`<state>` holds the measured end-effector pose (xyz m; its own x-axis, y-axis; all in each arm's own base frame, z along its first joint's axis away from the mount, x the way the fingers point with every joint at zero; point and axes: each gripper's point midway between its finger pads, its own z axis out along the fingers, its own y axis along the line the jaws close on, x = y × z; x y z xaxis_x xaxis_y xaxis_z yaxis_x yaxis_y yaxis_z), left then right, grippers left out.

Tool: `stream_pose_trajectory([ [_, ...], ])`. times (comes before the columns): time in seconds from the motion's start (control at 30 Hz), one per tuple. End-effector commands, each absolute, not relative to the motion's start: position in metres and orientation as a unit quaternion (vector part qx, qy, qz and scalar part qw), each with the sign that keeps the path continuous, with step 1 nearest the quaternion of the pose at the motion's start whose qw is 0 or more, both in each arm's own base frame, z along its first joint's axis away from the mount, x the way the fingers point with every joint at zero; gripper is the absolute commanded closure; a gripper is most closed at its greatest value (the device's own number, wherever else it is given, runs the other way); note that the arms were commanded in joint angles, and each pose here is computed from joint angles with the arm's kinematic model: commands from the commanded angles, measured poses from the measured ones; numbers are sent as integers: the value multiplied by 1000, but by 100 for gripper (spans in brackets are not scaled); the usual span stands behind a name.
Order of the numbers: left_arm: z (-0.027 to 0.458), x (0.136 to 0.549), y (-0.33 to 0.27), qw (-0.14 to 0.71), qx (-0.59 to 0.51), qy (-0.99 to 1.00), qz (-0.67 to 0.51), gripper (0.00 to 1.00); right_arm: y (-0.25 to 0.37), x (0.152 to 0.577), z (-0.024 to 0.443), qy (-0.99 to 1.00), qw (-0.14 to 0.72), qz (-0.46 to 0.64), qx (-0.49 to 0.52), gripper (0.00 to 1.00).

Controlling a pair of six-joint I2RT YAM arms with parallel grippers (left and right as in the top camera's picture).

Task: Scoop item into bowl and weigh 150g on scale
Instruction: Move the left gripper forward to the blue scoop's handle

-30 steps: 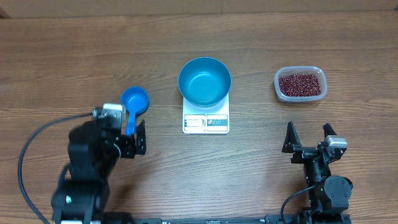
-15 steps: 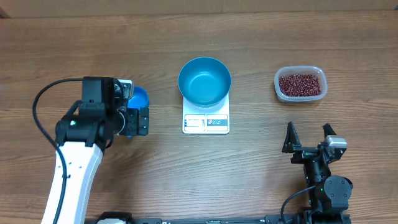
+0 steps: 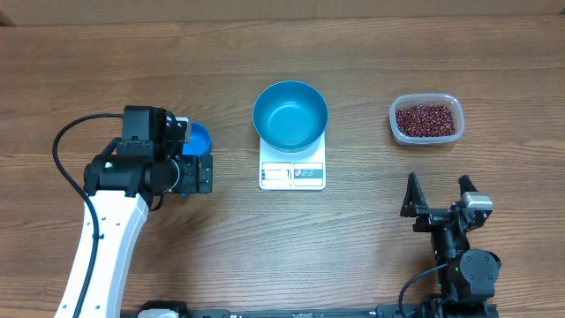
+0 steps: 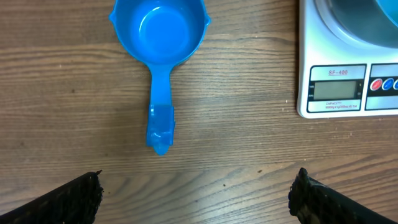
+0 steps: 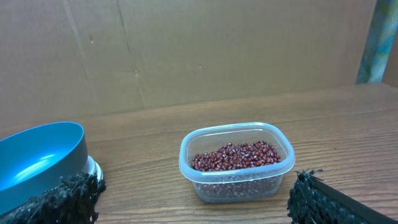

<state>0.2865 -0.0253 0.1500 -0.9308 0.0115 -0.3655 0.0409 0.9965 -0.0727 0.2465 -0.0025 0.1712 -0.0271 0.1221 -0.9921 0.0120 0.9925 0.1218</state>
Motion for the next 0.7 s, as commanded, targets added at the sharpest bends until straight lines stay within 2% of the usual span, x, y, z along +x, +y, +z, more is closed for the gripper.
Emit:
stream_pose_trajectory([
  [0.0,157,297,-16,186,-39,981,-39,1,-5,246,170,713,698,35,52,0],
  [0.3,160,338,24,129,-78,988,-30,0,-5,246,170,713,698,35,51,0],
  [0.67,108,376,44,103,-115,988,-8,0,-5,246,170,713,698,35,52,0],
])
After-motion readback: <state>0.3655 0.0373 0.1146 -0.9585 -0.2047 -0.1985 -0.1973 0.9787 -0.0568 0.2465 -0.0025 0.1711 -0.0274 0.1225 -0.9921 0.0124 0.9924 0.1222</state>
